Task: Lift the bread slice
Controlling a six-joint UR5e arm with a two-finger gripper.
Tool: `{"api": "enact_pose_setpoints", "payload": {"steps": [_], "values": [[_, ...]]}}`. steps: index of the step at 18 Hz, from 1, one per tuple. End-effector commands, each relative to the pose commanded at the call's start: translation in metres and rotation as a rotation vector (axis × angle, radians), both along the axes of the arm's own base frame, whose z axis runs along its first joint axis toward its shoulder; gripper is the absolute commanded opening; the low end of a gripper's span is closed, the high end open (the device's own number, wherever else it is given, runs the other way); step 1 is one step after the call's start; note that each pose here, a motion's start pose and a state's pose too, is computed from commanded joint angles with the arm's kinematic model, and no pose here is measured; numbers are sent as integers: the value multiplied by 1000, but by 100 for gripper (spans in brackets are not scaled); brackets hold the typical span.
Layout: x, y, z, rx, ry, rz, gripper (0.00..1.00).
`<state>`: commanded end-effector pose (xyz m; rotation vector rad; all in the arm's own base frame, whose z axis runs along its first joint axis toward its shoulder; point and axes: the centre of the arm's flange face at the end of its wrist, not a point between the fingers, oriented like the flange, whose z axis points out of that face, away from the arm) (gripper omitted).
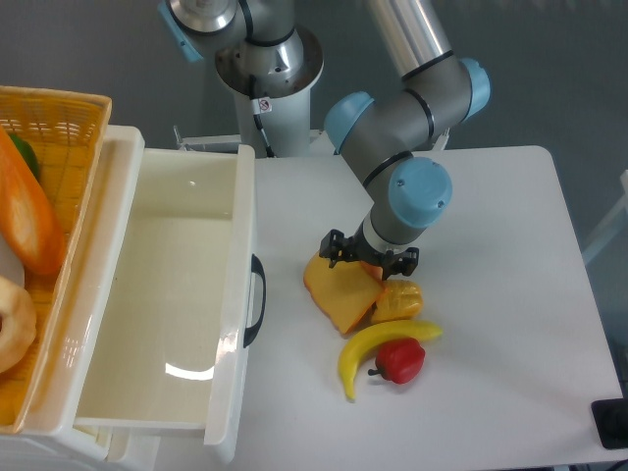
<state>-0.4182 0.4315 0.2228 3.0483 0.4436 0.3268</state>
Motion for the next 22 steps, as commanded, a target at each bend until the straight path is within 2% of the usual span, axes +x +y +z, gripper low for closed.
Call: {"api": "enact_pose_setpoints", "payload": {"steps": [2,4,8,9,12,17,20,21,22], "values": [[4,4,-1,0,1,-14,96],[5,5,0,1,2,-19,82],[5,6,1,1,4,-22,43],[5,6,1,1,4,-22,36],[7,12,2,2,5,-20,0],[5,16,3,5,7,-23,0],[-4,21,8,10,21,-19,4],[-9,23,14,18,32,-10,28],[-15,25,21,26,47,-7,88]]}}
